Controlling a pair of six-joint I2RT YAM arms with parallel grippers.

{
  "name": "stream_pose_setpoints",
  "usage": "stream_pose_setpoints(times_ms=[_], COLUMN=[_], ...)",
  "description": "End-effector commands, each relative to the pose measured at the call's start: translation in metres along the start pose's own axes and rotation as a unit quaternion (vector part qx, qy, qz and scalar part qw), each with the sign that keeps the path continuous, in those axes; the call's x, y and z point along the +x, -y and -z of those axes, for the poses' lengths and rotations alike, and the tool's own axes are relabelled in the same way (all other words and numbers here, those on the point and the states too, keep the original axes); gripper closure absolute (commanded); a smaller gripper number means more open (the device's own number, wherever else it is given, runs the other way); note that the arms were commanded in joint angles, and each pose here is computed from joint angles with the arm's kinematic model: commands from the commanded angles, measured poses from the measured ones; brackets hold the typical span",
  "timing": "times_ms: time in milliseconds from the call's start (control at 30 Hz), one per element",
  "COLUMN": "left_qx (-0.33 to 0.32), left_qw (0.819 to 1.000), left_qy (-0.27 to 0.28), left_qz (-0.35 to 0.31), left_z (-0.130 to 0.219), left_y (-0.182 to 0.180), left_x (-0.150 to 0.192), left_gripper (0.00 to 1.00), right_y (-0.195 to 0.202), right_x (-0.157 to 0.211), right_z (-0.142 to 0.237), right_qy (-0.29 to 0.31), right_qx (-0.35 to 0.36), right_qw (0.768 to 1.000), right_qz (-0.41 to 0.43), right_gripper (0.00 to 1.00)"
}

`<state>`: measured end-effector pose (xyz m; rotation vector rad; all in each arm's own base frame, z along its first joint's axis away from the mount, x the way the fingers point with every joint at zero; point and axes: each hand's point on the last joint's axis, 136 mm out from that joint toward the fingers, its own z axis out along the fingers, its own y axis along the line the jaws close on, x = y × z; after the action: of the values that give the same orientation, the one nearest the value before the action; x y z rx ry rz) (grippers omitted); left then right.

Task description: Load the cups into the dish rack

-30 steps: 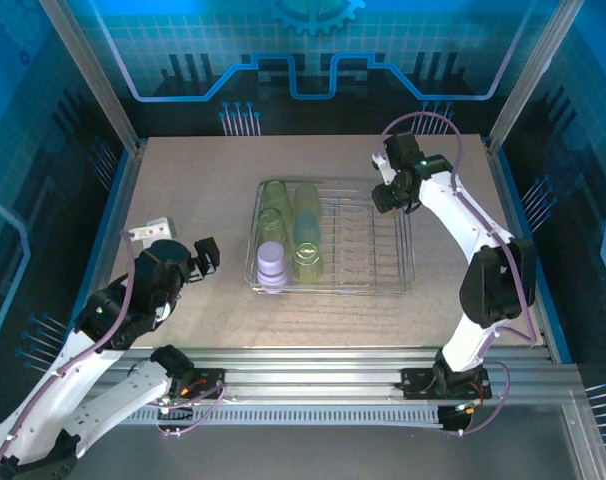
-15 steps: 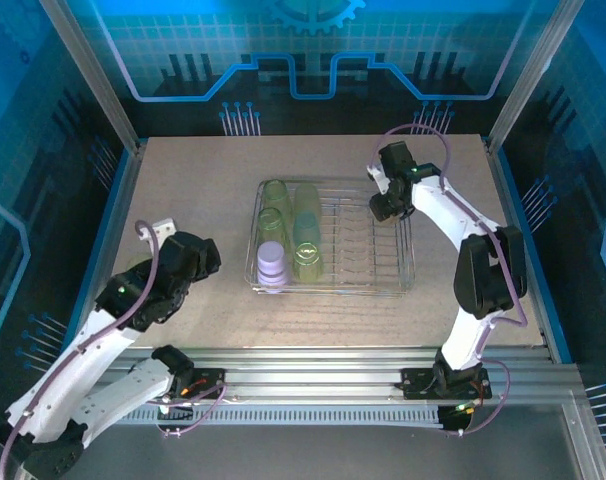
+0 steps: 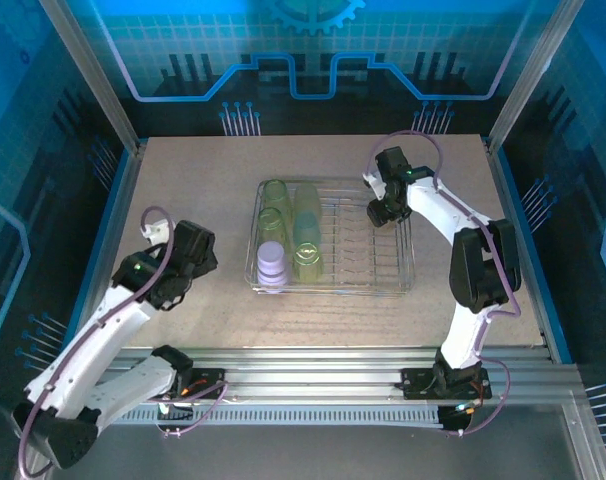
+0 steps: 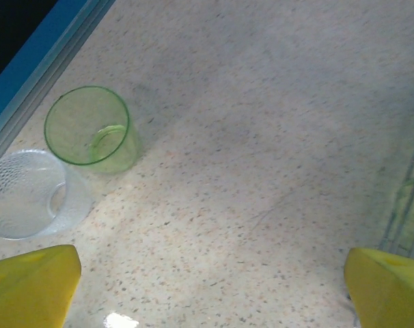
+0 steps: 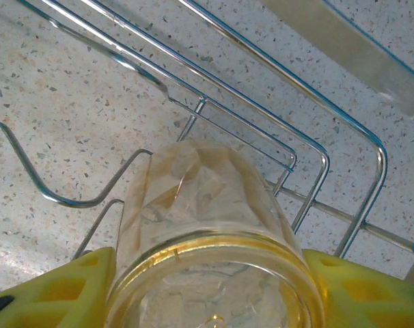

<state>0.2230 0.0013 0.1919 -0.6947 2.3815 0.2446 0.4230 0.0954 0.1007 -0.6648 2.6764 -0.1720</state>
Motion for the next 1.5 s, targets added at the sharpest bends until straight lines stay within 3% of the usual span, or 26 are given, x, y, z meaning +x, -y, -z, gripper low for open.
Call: stream_pose_setpoints(times_ms=[0,167,367,533,667,900,1033,1300,1467], left_qx=[-0.007,0.036,0.057,0.005,-0.048,-0.104,-0.14,-0.159,-0.163], left_qw=[0.999,0.998,0.997,0.999,0.997,0.991,0.984,0.976,0.974], left_qy=[-0.036,-0.052,-0.048,-0.048,-0.05,-0.084,-0.108,-0.145,-0.159], left_qz=[0.013,0.015,-0.018,-0.004,0.017,0.017,0.015,0.035,0.007], left_z=[-0.002,-0.011,-0.007,-0.011,-0.016,-0.026,-0.039,-0.075,-0.093], left_y=[-0.002,0.019,0.031,0.01,-0.011,-0.032,-0.043,-0.063,-0.061], left_x=[0.007,0.006,-0.005,0.0,0.002,0.008,0.012,-0.001,-0.017], left_gripper=[0.01,0.01,0.01,0.01,0.01,0.04,0.04,0.11,0.18], right_y=[0.004,0.006,0.014,0.019,0.009,-0.035,-0.052,-0.063,-0.061], right_x=[0.002,0.0,-0.012,-0.011,0.015,0.083,0.075,0.068,0.065], right_z=[-0.003,0.01,0.053,0.082,0.106,0.143,0.176,0.158,0.158], right_qy=[-0.01,-0.006,0.043,0.091,0.141,0.29,0.378,0.327,0.329], right_qx=[-0.002,-0.003,0.007,0.004,-0.01,-0.082,-0.136,-0.175,-0.173], right_qw=[1.0,1.0,0.998,0.992,0.983,0.943,0.907,0.92,0.92], right_qz=[0.004,-0.002,-0.036,-0.081,-0.12,-0.141,-0.129,-0.126,-0.125], right_gripper=[0.4,0.28,0.19,0.16,0.19,0.22,0.22,0.23,0.24])
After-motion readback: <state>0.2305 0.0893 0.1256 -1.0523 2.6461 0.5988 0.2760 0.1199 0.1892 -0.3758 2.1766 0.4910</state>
